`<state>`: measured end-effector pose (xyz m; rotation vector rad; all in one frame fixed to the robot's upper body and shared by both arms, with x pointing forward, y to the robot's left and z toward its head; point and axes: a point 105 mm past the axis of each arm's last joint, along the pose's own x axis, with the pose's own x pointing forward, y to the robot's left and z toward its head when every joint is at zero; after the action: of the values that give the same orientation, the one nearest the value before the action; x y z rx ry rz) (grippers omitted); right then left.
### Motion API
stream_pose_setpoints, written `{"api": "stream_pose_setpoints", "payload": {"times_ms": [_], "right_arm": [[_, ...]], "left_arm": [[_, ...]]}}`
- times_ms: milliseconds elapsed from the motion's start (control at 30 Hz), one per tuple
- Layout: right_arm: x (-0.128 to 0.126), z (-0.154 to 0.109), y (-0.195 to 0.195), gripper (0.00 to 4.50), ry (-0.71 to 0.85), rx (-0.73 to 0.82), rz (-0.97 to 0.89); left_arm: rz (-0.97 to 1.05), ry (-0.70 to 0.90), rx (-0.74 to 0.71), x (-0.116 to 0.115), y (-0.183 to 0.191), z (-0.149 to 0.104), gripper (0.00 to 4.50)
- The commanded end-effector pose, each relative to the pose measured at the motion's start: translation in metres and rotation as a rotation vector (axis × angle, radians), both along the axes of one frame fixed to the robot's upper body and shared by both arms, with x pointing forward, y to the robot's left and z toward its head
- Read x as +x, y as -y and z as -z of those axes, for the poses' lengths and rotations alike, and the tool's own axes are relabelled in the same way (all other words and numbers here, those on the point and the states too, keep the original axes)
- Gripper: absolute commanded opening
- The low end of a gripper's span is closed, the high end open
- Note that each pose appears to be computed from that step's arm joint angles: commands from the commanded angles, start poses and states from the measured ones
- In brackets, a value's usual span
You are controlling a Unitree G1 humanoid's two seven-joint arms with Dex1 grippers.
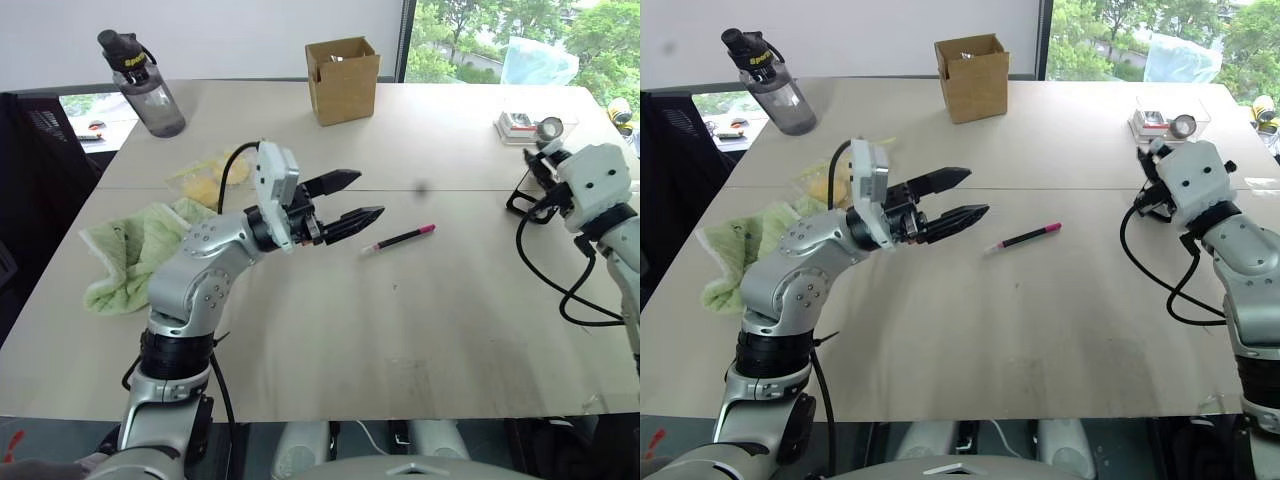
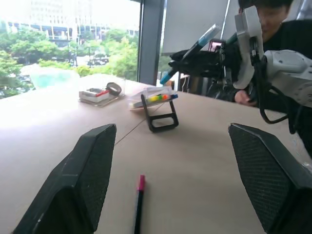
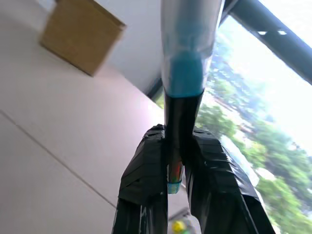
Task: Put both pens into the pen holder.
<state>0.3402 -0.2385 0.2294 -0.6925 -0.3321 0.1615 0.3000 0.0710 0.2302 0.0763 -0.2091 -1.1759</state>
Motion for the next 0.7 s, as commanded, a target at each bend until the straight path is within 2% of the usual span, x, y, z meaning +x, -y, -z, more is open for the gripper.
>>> {"api": "stream_pose_setpoints", "payload": {"times_ms": [33, 267, 433, 600, 667, 700], "right_arm": [[0.002, -0.008, 0.014, 0.13, 0.102, -0.016, 0.058], [0.021, 0.008, 0.022, 0.13, 0.108, 0.045, 0.067], [0.032, 0.011, 0.023, 0.13, 0.116, 0.065, 0.062], [0.041, 0.02, 0.03, 0.13, 0.101, 0.078, 0.084], [0.045, 0.021, 0.033, 1.14, 0.098, 0.091, 0.099], [0.047, 0.023, 0.036, 1.34, 0.091, 0.099, 0.107]], "left_arm": [[0.004, 0.072, 0.023, -0.005, 0.007, -0.012, 3.81], [0.005, 0.095, 0.019, -0.005, 0.013, -0.021, 3.81], [-0.009, 0.058, -0.061, -0.001, 0.016, -0.029, 3.81], [0.006, 0.03, -0.071, -0.002, 0.021, -0.03, 3.81], [0.017, 0.026, -0.076, -0.003, 0.023, -0.031, 3.95], [0.024, 0.025, -0.076, -0.004, 0.024, -0.031, 3.95]]}}
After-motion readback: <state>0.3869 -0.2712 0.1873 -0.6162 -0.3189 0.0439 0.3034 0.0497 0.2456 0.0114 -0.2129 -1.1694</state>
